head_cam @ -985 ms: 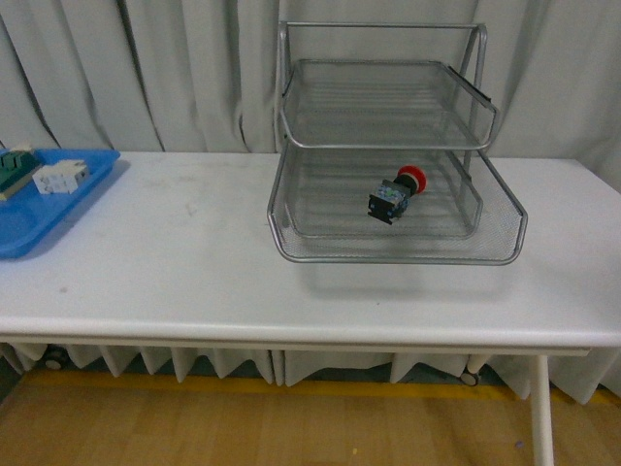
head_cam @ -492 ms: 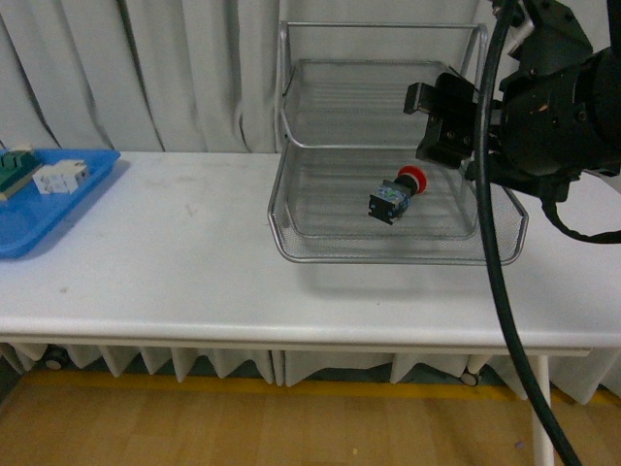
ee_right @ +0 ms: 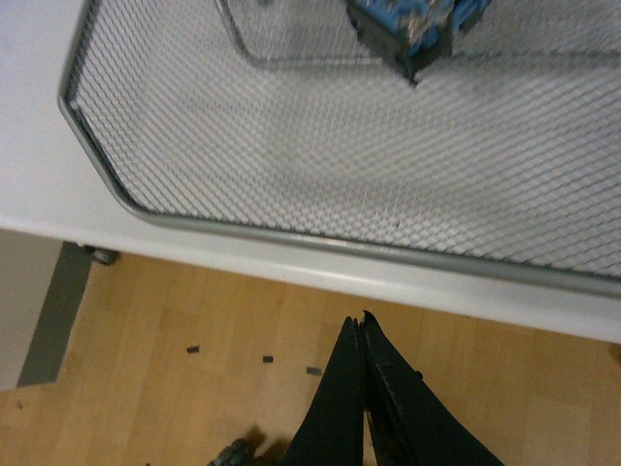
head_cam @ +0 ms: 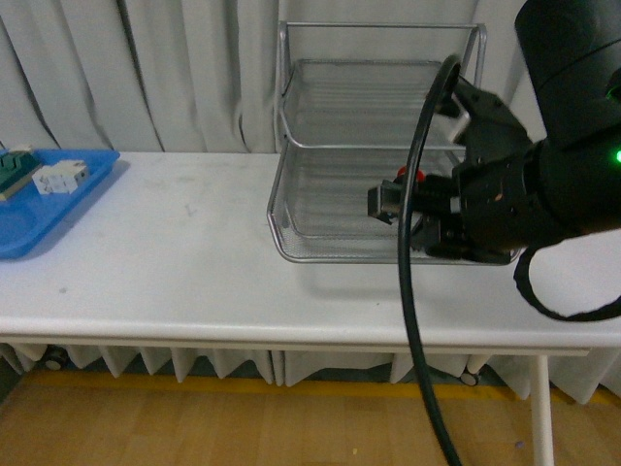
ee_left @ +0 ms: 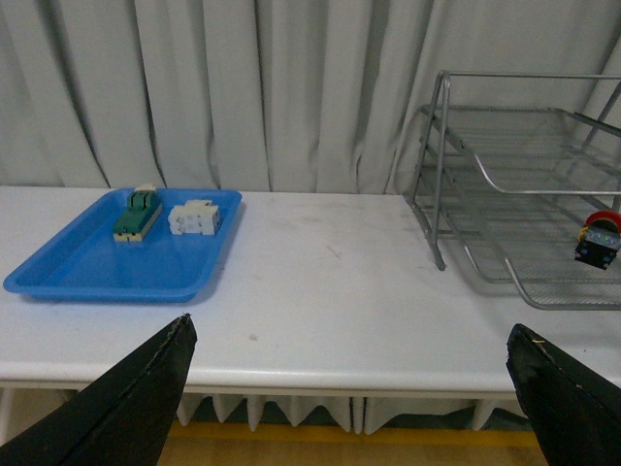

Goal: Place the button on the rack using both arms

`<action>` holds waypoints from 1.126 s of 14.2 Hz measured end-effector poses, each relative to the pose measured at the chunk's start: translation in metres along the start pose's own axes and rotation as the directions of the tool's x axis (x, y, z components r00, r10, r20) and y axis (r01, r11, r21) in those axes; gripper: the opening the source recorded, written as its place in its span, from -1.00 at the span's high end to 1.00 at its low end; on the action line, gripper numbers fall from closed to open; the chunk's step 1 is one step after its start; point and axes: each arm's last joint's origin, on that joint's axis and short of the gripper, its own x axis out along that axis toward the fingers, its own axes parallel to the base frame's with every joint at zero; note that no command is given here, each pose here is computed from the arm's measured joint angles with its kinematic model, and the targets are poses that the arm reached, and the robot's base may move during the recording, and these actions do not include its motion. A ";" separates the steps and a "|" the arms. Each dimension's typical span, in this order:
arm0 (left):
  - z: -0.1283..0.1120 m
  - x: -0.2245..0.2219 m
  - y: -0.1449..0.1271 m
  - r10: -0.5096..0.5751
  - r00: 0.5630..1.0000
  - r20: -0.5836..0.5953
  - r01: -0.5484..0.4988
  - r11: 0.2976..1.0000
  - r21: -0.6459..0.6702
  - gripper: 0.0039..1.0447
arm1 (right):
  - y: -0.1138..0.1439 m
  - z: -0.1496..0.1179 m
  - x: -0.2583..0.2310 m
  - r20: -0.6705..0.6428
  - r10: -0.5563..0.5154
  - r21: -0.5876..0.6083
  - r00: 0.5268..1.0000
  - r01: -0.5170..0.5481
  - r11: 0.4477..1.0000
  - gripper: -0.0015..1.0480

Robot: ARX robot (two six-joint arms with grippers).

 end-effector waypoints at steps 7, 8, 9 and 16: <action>0.000 0.000 0.000 0.000 1.000 0.000 0.000 1.000 0.000 -0.88 | -0.004 -0.025 0.036 -0.132 -0.069 -0.059 0.989 0.062 0.996 0.96; 0.000 0.000 0.000 0.000 1.000 0.000 0.000 1.000 0.000 -0.88 | -0.006 -0.018 0.040 -0.119 -0.082 -0.055 0.990 0.076 0.996 0.96; 0.000 0.000 0.000 0.000 1.000 0.000 0.000 1.000 0.000 -0.88 | -0.009 -0.011 0.043 -0.107 -0.087 -0.048 0.990 0.082 0.995 0.96; 0.000 0.000 0.000 0.000 1.000 0.000 0.000 1.000 0.000 -0.88 | -0.038 0.023 0.068 -0.097 -0.154 -0.017 0.983 0.153 0.988 0.96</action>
